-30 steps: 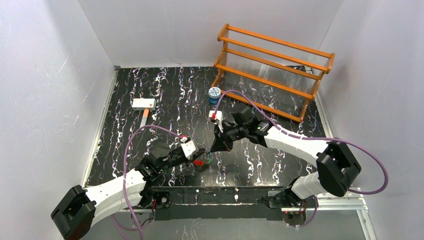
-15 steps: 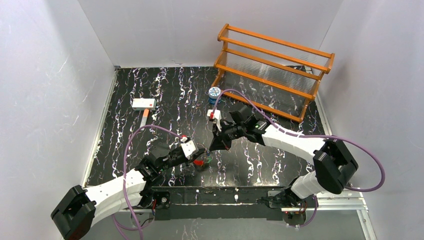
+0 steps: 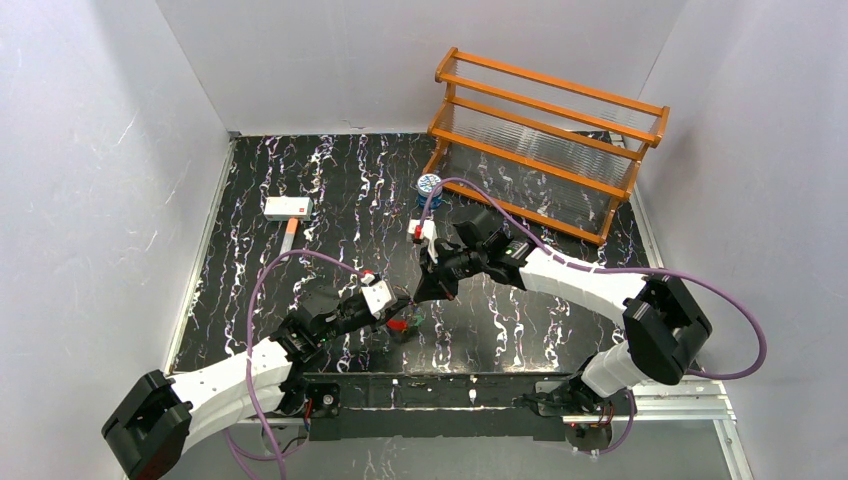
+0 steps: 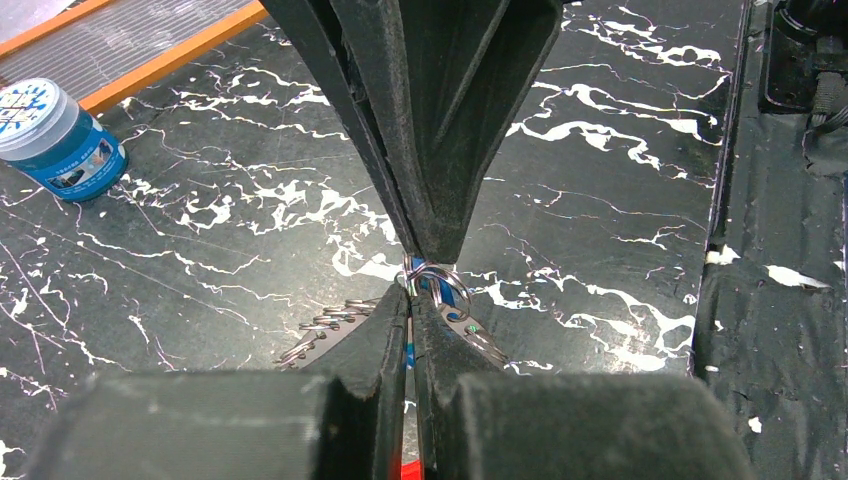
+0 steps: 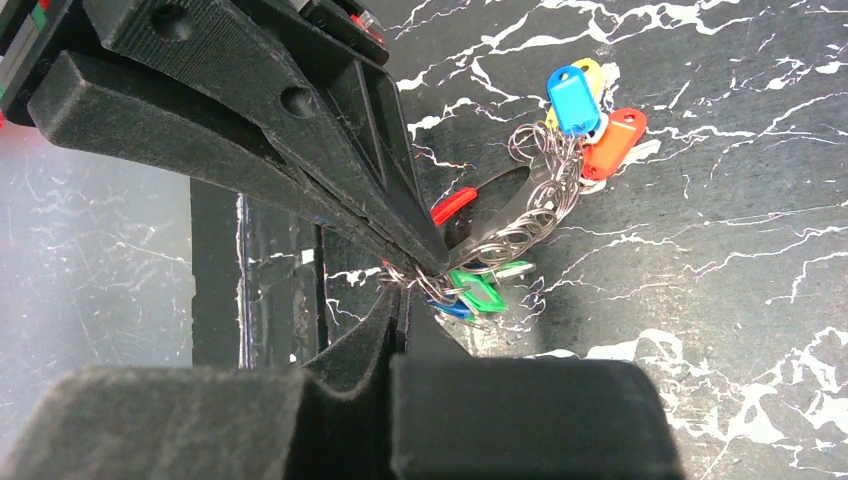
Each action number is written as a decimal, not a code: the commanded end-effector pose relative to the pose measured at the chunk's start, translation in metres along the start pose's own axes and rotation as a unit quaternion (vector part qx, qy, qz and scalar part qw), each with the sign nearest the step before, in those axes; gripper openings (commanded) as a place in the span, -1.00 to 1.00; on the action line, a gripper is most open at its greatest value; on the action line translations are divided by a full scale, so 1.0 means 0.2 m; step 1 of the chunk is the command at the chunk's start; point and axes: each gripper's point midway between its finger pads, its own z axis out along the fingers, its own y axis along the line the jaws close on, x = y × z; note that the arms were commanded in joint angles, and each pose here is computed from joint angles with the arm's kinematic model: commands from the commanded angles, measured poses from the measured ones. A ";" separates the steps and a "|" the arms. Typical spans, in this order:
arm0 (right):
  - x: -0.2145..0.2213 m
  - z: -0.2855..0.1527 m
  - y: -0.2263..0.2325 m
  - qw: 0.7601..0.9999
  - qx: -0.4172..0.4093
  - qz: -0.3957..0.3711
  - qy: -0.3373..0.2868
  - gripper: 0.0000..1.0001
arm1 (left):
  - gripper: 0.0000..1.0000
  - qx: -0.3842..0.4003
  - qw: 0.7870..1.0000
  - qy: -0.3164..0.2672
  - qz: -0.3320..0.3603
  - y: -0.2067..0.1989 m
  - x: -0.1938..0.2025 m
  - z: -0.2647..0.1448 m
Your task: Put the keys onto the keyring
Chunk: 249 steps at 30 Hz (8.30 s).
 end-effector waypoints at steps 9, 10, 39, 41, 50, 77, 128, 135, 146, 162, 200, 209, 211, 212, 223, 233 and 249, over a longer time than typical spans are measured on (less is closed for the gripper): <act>-0.20 -0.03 0.03 0.998 -0.008 -0.048 -0.044 -0.97 | -1.00 0.005 1.000 -0.019 0.005 0.00 -0.06 0.01; -0.19 -0.03 0.04 0.998 -0.009 -0.048 -0.044 -0.97 | -1.00 0.005 1.000 -0.019 0.006 0.00 -0.06 0.01; -0.12 -0.02 -0.02 0.999 0.019 -0.034 -0.022 -0.97 | -1.00 0.003 1.000 -0.018 0.003 0.00 -0.05 0.01; -0.11 -0.02 -0.03 0.999 0.025 -0.032 -0.020 -0.97 | -1.00 0.002 1.000 -0.019 0.003 0.00 -0.05 0.01; -0.09 -0.03 -0.04 0.999 0.039 -0.031 -0.020 -0.97 | -1.00 0.001 1.000 -0.022 0.002 0.00 -0.06 0.01; 0.14 -0.16 -0.28 0.976 0.201 0.084 -0.014 -0.41 | -1.00 -0.045 0.998 -0.037 -0.017 0.05 -0.06 -0.05; 0.41 -0.12 -0.50 0.857 0.275 0.434 0.050 -0.97 | -1.00 -0.047 0.998 -0.034 -0.021 0.05 -0.05 -0.05; 0.25 -0.20 -0.50 0.910 0.264 0.319 0.040 -0.97 | -1.00 -0.047 0.998 -0.034 -0.020 0.05 -0.05 -0.05; 0.04 -0.25 -0.30 0.974 0.158 0.159 0.015 -0.97 | -1.00 -0.043 0.998 -0.030 -0.017 0.05 -0.06 -0.04; -0.14 -0.12 -0.08 0.994 0.101 0.027 0.028 -0.97 | -1.00 -0.038 0.999 -0.031 -0.021 0.04 -0.06 -0.04; -0.03 -0.05 0.02 0.986 0.110 -0.073 0.102 -0.97 | -1.00 -0.038 0.998 -0.033 -0.022 0.04 -0.06 -0.03; -0.01 -0.07 0.00 0.984 0.124 -0.074 0.106 -0.97 | -1.00 -0.038 0.999 -0.032 -0.022 0.04 -0.06 -0.03; -0.02 -0.06 0.02 0.985 0.113 -0.077 0.103 -0.97 | -1.00 -0.037 0.999 -0.032 -0.021 0.04 -0.06 -0.03; -0.02 -0.06 0.03 0.986 0.109 -0.077 0.103 -0.97 | -1.00 -0.037 0.999 -0.032 -0.021 0.04 -0.07 -0.03; -0.01 -0.01 0.07 0.987 0.080 -0.080 0.111 -0.97 | -1.00 -0.037 0.999 -0.031 -0.020 0.04 -0.06 -0.02; -0.03 0.00 0.03 0.985 0.102 -0.083 0.114 -0.97 | -1.00 -0.034 0.999 -0.032 -0.021 0.04 -0.06 -0.03; -0.10 -0.09 -0.02 0.978 0.162 -0.098 0.083 -0.97 | -1.00 -0.033 0.999 -0.033 -0.023 0.03 -0.06 -0.03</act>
